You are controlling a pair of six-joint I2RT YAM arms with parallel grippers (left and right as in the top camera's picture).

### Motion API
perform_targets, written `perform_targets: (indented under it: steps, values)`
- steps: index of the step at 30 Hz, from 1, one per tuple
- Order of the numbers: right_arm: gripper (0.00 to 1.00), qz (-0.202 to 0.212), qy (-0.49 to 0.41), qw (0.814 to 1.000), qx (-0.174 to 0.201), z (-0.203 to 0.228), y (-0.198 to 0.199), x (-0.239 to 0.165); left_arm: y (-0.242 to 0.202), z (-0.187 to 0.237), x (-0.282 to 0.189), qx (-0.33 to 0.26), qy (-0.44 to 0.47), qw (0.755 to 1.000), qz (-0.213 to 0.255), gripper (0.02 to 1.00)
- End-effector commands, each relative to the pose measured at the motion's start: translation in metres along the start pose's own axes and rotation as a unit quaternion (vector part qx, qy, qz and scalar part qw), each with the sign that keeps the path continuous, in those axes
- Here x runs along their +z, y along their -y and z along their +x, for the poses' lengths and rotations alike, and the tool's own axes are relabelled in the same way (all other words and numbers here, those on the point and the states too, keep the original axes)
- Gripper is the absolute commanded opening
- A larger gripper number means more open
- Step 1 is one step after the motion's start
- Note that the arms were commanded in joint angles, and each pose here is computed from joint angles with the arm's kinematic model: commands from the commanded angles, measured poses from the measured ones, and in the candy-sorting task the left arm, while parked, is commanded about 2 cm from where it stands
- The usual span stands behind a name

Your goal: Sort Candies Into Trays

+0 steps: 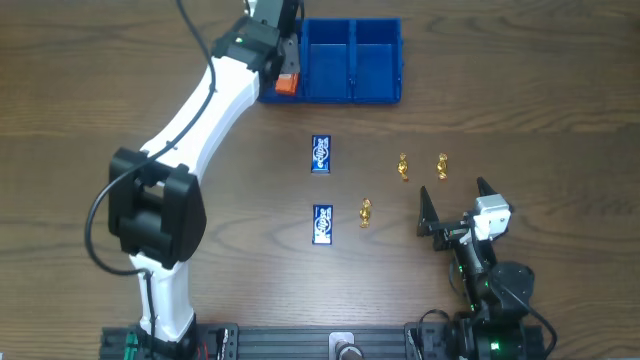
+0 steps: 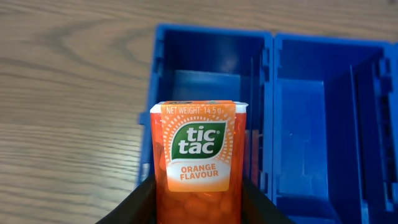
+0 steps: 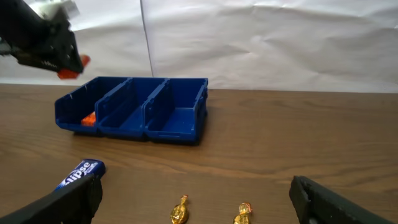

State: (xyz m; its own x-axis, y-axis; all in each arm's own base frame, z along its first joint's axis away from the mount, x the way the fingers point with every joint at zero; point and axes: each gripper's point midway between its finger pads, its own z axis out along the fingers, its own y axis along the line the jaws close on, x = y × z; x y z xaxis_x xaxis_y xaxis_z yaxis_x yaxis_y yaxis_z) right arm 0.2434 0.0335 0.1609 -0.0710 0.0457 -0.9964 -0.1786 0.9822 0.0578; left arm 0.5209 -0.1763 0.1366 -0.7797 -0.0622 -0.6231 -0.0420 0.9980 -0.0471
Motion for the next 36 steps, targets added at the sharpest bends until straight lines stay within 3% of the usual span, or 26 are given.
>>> perform_targets:
  steps: [1, 6, 7, 9, 11, 12, 14, 19, 22, 25, 28, 36]
  values:
    - [0.998, 0.005, 0.0, 1.0, 0.0, 0.001, 0.002, 0.0, 0.005, -0.008, 0.007, 0.004, 0.002, 1.0, 0.02, 0.34]
    - [0.998, 0.005, 0.0, 1.0, 0.0, 0.001, 0.002, 0.0, 0.005, -0.005, 0.012, 0.008, -0.001, 1.0, 0.018, 0.362]
    - [0.998, 0.005, 0.0, 1.0, 0.0, 0.001, 0.002, 0.0, 0.005, -0.005, 0.011, 0.008, -0.001, 1.0, 0.018, 0.443]
    - [0.998, 0.005, 0.0, 1.0, 0.0, 0.001, 0.002, 0.0, 0.004, -0.005, 0.012, 0.007, -0.001, 1.0, 0.018, 0.737]
    - [0.998, 0.005, 0.0, 1.0, 0.0, 0.001, 0.002, 0.0, 0.005, -0.009, 0.006, 0.006, 0.003, 1.0, 0.022, 0.888]
    - [0.998, 0.005, 0.0, 1.0, 0.0, 0.001, 0.002, 0.0, 0.003, -0.015, -0.003, 0.002, 0.011, 1.0, 0.025, 0.91]
    - [0.998, 0.005, 0.0, 1.0, 0.0, 0.001, 0.002, 0.0, -0.005, -0.033, -0.036, -0.014, 0.041, 0.999, 0.033, 0.939]
    - [0.996, 0.005, 0.0, 1.0, 0.0, 0.001, 0.002, 0.0, -0.051, -0.065, -0.188, -0.044, 0.232, 0.97, 0.052, 0.991]
    - [0.998, 0.005, 0.0, 1.0, 0.0, 0.001, 0.002, 0.0, -0.093, -0.022, -0.278, -0.042, 0.338, 0.938, 0.069, 1.0]
    - [0.998, 0.005, 0.0, 1.0, 0.0, 0.001, 0.002, 0.0, -0.131, 0.03, -0.317, -0.042, 0.402, 0.911, 0.087, 1.0]
    - [0.998, 0.005, 0.0, 1.0, 0.0, 0.001, 0.002, 0.0, -0.169, 0.092, -0.315, -0.033, 0.443, 0.894, 0.051, 1.0]
    - [0.998, 0.005, 0.0, 1.0, 0.0, 0.001, 0.002, 0.0, -0.189, 0.168, -0.228, -0.035, 0.407, 0.912, 0.024, 0.996]
